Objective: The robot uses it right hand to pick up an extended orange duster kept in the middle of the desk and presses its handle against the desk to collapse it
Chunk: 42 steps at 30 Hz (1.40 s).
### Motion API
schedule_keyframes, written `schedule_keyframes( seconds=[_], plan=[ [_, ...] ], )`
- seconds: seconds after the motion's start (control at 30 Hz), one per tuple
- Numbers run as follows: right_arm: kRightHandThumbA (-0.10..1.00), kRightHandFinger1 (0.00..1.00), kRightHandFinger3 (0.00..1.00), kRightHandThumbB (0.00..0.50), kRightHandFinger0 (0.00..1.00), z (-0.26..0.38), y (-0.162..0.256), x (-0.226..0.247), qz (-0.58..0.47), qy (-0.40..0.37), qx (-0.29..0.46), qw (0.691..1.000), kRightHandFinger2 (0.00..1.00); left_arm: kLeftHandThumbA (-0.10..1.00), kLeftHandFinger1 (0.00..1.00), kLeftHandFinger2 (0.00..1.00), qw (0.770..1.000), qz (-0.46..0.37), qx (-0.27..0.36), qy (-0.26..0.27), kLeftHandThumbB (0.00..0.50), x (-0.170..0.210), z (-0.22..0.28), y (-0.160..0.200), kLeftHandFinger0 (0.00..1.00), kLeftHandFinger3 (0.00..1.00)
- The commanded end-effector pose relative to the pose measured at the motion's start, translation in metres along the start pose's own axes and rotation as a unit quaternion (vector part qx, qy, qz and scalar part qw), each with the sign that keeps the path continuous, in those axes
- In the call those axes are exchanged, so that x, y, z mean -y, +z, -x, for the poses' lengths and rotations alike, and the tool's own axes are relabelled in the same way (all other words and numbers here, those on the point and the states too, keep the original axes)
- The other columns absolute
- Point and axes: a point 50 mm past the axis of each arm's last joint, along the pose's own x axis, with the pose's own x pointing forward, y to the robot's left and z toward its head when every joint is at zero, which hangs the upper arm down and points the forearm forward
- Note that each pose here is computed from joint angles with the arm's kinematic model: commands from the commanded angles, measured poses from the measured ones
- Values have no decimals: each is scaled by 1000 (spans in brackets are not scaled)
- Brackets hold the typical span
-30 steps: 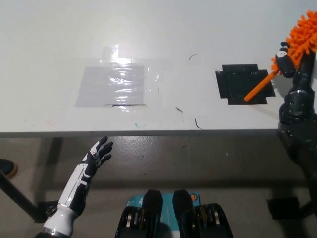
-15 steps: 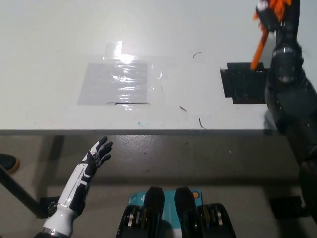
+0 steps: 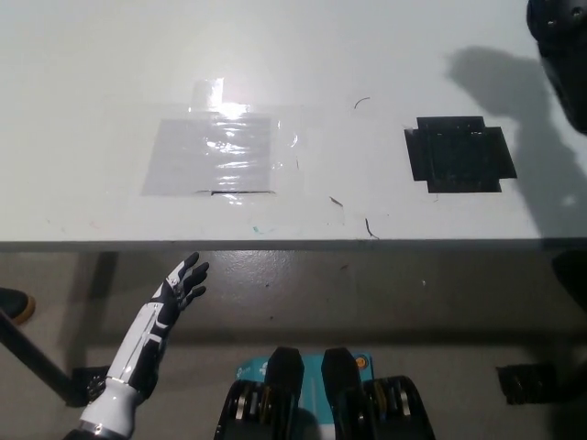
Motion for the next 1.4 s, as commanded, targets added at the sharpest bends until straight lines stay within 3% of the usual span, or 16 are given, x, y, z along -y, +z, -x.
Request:
schedule_keyframes(
  seconds=[0.0, 0.03, 0.23, 0.3, 0.33, 0.4, 0.57, 0.6, 0.63, 0.67, 0.7, 0.73, 1.07, 1.17, 1.23, 1.37],
  plan=[
    [-100, 313, 672, 225, 0, 3, -20, 3, 174, 127, 40, 976, 691, 1000, 1000, 1000, 999, -19, 26, -14, 66, -8, -1, 10, 1000, 1000],
    [-100, 327, 625, 205, 0, 8, -27, -2, 194, 153, 30, 969, 685, 1000, 1000, 1000, 999, -18, 25, -13, 64, -8, -1, 9, 1000, 1000],
    [-100, 553, 805, 186, 36, 54, -68, -33, 255, 255, 1, 933, 932, 1000, 1000, 1000, 1000, 0, 25, -9, 72, -3, 1, 7, 1000, 1000],
    [-100, 490, 655, 286, 61, 64, -75, -40, 259, 267, -2, 928, 755, 1000, 1000, 1000, 1000, 1, 25, -7, 94, -3, 1, 6, 1000, 1000],
    [-100, 403, 502, 203, 9, 76, -83, -49, 270, 293, -10, 917, 627, 1000, 1000, 1000, 1000, 4, 25, -5, 105, -3, 1, 6, 1000, 1000],
    [-100, 320, 378, 230, 17, 86, -89, -56, 273, 305, -16, 912, 556, 1000, 1000, 1000, 1000, 5, 26, -6, 101, -3, 2, 6, 1000, 1000],
    [-100, 356, 631, 195, 0, 105, -97, -70, 262, 325, -13, 908, 740, 1000, 1000, 1000, 999, 5, 31, -5, 92, -3, 0, 7, 1000, 1000],
    [236, 942, 1000, 279, 528, 102, -97, -74, 260, 366, -62, 891, 1000, 1000, 1000, 1000, 999, 8, 31, -8, 103, -3, 0, 8, 1000, 1000],
    [325, 1000, 1000, 272, 797, 101, -97, -74, 261, 377, -70, 886, 1000, 1000, 1000, 1000, 999, 9, 30, -9, 104, -3, -1, 8, 1000, 1000],
    [592, 1000, 1000, 413, 1000, 97, -94, -74, 265, 416, -91, 865, 1000, 1000, 1000, 1000, 1000, 11, 29, -8, 113, -3, 0, 9, 1000, 1000],
    [640, 1000, 1000, 492, 1000, 95, -92, -75, 251, 431, -108, 860, 1000, 1000, 1000, 1000, 999, 12, 32, -9, 106, -2, 0, 10, 1000, 1000],
    [641, 1000, 1000, 500, 1000, 94, -91, -75, 239, 436, -114, 860, 1000, 1000, 1000, 1000, 999, 14, 33, -11, 105, -2, 0, 11, 1000, 1000],
    [883, 1000, 1000, 500, 1000, 58, -48, -44, 121, 404, -69, 904, 1000, 1000, 1000, 1000, 999, 19, 42, -20, 143, 0, -1, 15, 1000, 1000],
    [867, 1000, 1000, 464, 1000, 40, -10, -12, 78, 376, -29, 923, 1000, 1000, 1000, 1000, 999, 19, 42, -21, 147, -1, -2, 13, 1000, 1000],
    [894, 1000, 1000, 500, 1000, 34, 8, 6, 53, 351, 3, 935, 1000, 1000, 1000, 1000, 999, 16, 44, -22, 143, 0, -2, 15, 1000, 1000],
    [892, 1000, 1000, 484, 1000, 32, 73, 76, -11, 290, 89, 953, 1000, 1000, 1000, 1000, 999, 21, 45, -20, 151, 0, -3, 16, 1000, 1000]
  ],
)
